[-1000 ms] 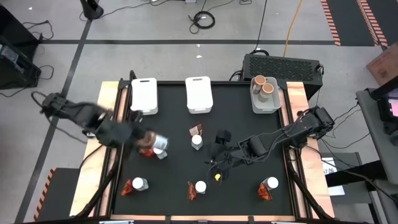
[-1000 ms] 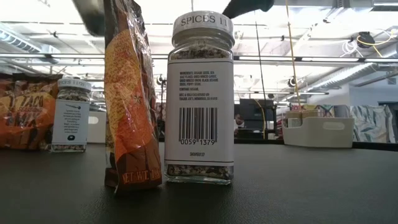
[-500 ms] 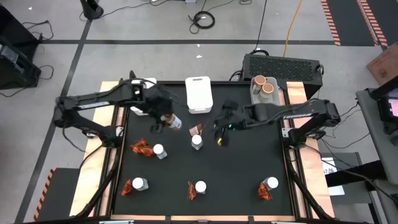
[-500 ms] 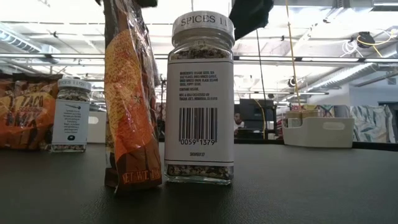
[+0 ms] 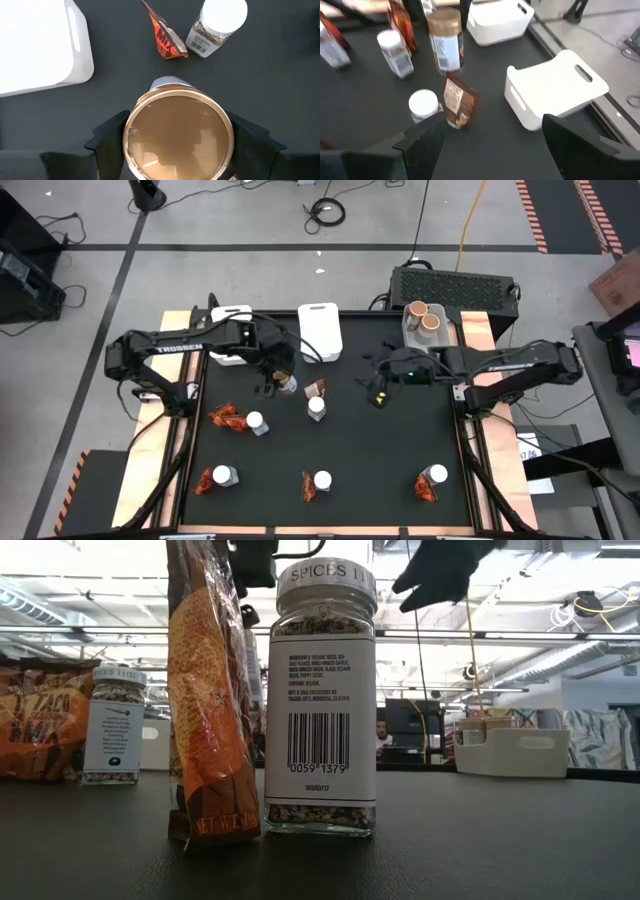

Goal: Sort spices by type
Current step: Put the gold seasoning bottle into the gray bin

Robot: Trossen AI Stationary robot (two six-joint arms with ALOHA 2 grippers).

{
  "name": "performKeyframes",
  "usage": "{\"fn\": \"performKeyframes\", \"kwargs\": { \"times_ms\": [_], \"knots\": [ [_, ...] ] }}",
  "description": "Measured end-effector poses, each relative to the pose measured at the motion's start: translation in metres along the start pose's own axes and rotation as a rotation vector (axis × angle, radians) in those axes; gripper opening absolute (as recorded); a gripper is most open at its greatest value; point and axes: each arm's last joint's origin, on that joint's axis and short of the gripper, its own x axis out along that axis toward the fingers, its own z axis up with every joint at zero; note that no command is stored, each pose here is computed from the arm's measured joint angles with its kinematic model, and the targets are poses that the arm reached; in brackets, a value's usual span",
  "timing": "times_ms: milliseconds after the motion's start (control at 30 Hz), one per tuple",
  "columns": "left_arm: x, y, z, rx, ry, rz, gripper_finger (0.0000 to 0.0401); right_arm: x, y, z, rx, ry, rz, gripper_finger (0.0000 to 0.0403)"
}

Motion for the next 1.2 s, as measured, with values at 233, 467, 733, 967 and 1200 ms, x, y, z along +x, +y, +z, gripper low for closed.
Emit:
{"fn": "performKeyframes", "kwargs": {
  "times_ms": [233, 467, 733, 967, 1200],
  "knots": [
    [0.009, 0.000, 0.001, -0.005, 0.039, -0.024, 0.0278, -0.002, -0.004, -0.017, 0.063, -0.097, 0.022, 0.0325],
    [0.026, 0.001, 0.004, -0.010, 0.086, -0.042, 0.0278, 0.000, -0.004, -0.020, 0.055, -0.088, 0.020, 0.0325],
    [0.043, 0.003, 0.004, -0.043, 0.143, -0.057, 0.0279, -0.001, -0.003, -0.019, 0.029, -0.100, 0.025, 0.0325],
    [0.044, 0.003, 0.002, -0.053, 0.175, -0.068, 0.0329, -0.001, -0.001, -0.021, -0.032, -0.083, 0.030, 0.0325],
    [0.044, 0.003, 0.002, -0.064, 0.175, -0.067, 0.0336, -0.002, 0.001, -0.021, -0.056, -0.084, 0.035, 0.0325]
  ]
}}
